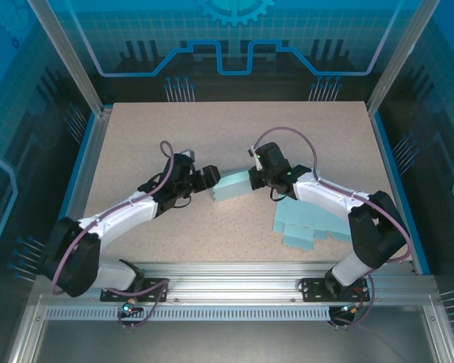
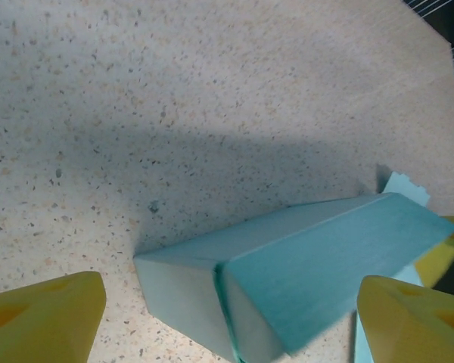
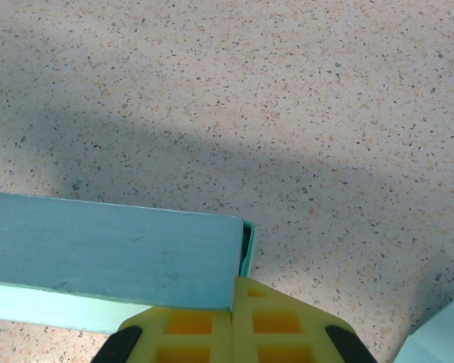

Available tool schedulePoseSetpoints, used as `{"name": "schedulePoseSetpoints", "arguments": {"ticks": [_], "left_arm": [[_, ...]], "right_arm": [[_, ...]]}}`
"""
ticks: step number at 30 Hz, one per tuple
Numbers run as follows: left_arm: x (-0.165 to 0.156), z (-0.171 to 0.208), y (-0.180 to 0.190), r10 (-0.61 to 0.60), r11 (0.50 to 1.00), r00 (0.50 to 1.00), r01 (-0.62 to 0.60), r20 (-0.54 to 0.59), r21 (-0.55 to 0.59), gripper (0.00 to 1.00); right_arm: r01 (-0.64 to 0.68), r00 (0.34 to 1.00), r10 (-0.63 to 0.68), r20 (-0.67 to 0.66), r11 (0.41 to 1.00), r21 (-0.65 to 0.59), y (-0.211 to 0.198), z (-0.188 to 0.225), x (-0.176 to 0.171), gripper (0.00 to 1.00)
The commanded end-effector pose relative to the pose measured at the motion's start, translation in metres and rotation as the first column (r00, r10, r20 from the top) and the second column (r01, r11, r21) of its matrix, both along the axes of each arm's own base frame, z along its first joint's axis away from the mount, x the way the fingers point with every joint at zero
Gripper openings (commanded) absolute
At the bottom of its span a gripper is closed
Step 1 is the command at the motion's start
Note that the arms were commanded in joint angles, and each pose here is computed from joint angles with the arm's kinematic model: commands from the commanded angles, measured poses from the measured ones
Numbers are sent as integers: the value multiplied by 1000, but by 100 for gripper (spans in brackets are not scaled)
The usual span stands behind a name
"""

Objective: Fold the paper box

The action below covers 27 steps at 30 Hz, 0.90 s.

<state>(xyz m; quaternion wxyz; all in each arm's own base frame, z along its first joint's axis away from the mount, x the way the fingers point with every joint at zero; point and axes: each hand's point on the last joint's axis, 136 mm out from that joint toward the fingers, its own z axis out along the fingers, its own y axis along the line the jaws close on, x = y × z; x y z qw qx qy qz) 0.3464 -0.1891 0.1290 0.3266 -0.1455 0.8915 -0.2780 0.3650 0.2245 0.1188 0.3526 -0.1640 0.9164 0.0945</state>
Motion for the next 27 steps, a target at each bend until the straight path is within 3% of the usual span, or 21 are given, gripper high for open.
{"name": "schedulePoseSetpoints", "arguments": {"ticks": [1, 13, 20, 27], "left_arm": [[1, -9, -10, -13, 995, 999, 10, -36, -99, 77], [-14, -70, -16, -27, 988, 986, 2, -163, -152, 36], [-16, -99, -20, -28, 983, 978, -10, -204, -183, 20], [-17, -102, -22, -36, 984, 980, 2, -194, -176, 15]], "right_arm": [[-16, 997, 11, -82, 998, -56, -4, -25, -19, 6], [-2, 995, -1, -97, 999, -34, -3, -14, -24, 27], [-5, 994, 5, -113, 1000, 1, 1, 1, -31, 40], [-19, 997, 23, -77, 998, 57, 4, 27, -34, 56]]}}
